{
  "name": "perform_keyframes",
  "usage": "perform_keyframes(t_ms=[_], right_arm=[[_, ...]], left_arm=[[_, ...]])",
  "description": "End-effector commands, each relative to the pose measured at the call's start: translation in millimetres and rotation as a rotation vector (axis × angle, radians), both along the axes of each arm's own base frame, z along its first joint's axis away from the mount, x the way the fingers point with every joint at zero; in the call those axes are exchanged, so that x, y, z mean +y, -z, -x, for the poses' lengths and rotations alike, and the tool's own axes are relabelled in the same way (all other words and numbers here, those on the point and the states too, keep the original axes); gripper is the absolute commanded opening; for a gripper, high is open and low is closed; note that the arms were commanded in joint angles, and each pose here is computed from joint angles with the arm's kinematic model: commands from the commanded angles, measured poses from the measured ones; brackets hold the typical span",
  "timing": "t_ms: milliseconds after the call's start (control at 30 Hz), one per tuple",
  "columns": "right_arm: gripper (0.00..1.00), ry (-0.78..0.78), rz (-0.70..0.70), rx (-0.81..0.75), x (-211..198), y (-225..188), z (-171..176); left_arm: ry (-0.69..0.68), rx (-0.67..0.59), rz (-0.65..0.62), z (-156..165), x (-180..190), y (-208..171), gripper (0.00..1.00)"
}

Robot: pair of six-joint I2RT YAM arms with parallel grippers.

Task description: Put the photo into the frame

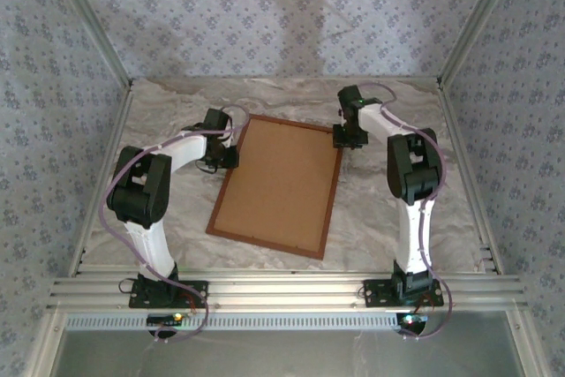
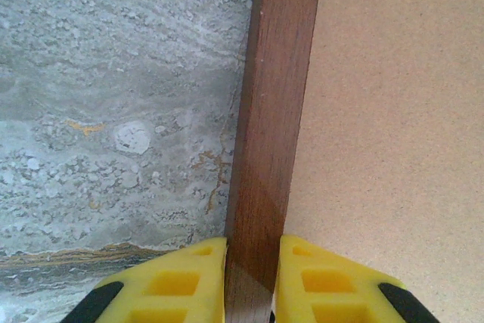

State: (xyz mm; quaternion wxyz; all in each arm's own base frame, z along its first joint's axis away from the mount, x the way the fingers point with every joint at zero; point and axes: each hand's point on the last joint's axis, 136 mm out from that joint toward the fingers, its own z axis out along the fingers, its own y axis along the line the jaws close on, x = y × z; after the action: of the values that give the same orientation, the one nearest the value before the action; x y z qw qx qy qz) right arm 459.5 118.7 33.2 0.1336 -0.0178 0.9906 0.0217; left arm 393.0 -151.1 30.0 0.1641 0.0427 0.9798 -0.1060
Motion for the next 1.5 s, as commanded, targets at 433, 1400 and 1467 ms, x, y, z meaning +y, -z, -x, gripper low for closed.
perform_keyframes(t_ms=[433, 1400, 1467], right_arm=[[0.39, -0.164, 0.169, 0.161, 27.8, 45.9, 19.1], [0.45, -0.338, 0.243, 0.177, 54.9, 47.9, 11.3], [0.48, -0.312, 0.232, 0.204, 55.3, 47.5, 13.0]], left_arm=[[-0.010, 0.077, -0.027, 16.5, 8.0, 20.7, 0.20], [0.001, 0.080, -0.020, 19.3, 6.7, 19.1, 0.20], [0.001, 0.081, -0.020, 19.8, 6.8, 18.6, 0.20]])
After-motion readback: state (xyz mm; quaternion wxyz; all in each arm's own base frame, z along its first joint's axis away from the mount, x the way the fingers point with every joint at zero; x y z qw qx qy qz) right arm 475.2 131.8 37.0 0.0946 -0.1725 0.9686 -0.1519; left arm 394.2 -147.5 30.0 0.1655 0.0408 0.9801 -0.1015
